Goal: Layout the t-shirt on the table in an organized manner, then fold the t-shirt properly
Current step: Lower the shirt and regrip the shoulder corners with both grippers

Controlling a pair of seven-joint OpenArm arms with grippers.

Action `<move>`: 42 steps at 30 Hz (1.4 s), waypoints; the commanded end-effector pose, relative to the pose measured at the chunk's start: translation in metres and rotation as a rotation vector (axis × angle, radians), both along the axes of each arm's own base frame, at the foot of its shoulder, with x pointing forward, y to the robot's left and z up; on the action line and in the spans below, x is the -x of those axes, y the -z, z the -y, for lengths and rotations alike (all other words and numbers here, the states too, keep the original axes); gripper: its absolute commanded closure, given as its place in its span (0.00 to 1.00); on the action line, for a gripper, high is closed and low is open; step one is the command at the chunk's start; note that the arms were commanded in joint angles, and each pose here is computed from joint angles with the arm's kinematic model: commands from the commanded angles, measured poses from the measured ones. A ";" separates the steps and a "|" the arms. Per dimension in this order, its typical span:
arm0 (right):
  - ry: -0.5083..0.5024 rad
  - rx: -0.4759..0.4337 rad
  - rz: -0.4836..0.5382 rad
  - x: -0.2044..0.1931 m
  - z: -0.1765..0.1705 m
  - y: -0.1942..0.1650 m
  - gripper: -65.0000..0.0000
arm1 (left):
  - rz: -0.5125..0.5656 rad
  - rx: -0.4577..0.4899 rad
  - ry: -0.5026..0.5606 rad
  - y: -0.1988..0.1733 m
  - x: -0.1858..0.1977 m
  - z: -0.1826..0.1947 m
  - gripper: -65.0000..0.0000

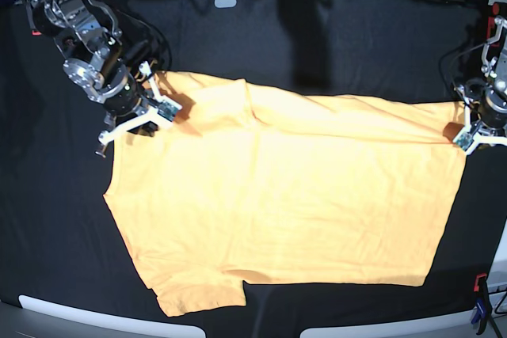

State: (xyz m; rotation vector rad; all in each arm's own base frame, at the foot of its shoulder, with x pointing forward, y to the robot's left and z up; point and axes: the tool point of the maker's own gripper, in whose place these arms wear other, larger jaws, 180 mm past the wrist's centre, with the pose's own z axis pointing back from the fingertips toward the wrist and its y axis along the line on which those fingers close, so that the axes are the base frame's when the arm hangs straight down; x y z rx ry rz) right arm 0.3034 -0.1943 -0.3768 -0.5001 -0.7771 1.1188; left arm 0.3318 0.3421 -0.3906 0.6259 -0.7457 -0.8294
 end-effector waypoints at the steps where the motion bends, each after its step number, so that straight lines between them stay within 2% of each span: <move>1: -0.003 0.005 0.055 -0.013 0.002 -0.015 1.00 | 0.065 -0.028 -0.002 -0.022 -0.014 -0.011 1.00; 10: 0.009 -0.039 0.078 -0.027 -0.003 -0.025 1.00 | 0.109 0.008 0.048 -0.028 -0.023 0.002 1.00; 19: 0.055 0.007 0.059 -0.035 0.018 -0.016 1.00 | 0.142 0.085 0.063 -0.039 -0.042 0.018 1.00; 24: 0.090 0.030 0.055 -0.043 0.032 -0.014 1.00 | 0.149 0.086 0.066 -0.043 -0.046 0.018 1.00; 35: 0.091 0.029 0.055 -0.043 0.032 -0.013 1.00 | 0.126 0.084 0.048 -0.033 -0.042 0.008 1.00; 36: 0.091 0.029 0.055 -0.043 0.032 -0.013 0.98 | 0.130 0.085 0.047 -0.034 -0.044 0.008 1.00; 38: 0.096 0.028 0.060 -0.044 0.032 -0.014 0.81 | 0.139 0.080 0.043 -0.038 -0.048 0.006 0.78; 40: 0.117 0.020 0.091 -0.047 0.035 -0.019 0.73 | 0.140 0.072 0.024 -0.042 -0.051 0.003 0.60; 42: 0.146 0.014 0.140 -0.051 0.040 -0.028 0.74 | 0.138 0.066 -0.002 -0.046 -0.054 -0.003 0.56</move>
